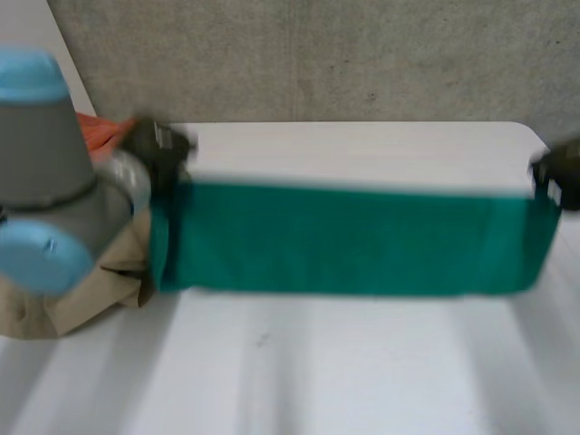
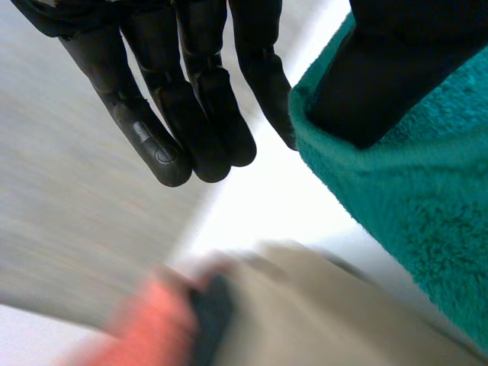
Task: Fold the laundry.
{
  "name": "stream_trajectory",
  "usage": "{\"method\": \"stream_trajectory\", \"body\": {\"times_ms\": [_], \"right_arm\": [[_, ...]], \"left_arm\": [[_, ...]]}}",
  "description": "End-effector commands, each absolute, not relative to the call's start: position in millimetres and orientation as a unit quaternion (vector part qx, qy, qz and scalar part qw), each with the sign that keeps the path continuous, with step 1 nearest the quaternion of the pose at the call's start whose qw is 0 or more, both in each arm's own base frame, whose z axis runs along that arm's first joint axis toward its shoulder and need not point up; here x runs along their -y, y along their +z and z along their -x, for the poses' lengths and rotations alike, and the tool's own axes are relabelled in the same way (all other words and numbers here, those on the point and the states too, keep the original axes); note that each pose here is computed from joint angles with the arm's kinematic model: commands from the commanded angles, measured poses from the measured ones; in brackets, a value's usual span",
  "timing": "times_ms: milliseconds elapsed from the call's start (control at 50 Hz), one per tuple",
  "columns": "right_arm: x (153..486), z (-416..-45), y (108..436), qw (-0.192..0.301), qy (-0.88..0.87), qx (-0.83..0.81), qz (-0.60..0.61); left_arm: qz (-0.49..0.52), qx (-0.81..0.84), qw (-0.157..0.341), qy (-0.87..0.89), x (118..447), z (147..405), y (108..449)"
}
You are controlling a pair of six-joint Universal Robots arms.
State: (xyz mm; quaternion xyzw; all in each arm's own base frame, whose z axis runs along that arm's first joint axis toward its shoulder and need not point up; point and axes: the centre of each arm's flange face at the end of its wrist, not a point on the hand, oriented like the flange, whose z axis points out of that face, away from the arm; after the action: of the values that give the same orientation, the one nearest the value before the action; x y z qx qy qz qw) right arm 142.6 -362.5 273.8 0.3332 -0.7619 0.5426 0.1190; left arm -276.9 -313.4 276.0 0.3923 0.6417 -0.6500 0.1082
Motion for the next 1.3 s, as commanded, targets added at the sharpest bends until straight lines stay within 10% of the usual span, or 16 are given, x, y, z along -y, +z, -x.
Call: {"method": "stream_trajectory", "body": {"times_ms": [20,120,260,780,1300], "right_arm": [[394.7,-138.8,401.5,0.072,0.814,0.565,-0.115],[395.4,-127.7,434.7,0.075,0.872,0.479,-0.072],[398.9,-132.3,408.4,0.065,0.841,0.528,-0.099],[356.7,-130.6,157.8,0.031,0.522,0.809,-0.269],[324.1,-211.8,185.7,-0.127,0.575,0.782,-0.204]], "left_arm": [[-0.228,-0.411,0.089,-0.878,326.1,286.4,429.0],[-0.176,-0.331,0.056,-0.925,321.1,281.9,462.7],[-0.197,-0.419,0.073,-0.883,340.7,267.7,417.6],[-0.409,-0.668,0.03,-0.621,271.0,277.2,112.4],[-0.368,-0.558,-0.026,-0.743,201.5,297.3,306.0]]}}
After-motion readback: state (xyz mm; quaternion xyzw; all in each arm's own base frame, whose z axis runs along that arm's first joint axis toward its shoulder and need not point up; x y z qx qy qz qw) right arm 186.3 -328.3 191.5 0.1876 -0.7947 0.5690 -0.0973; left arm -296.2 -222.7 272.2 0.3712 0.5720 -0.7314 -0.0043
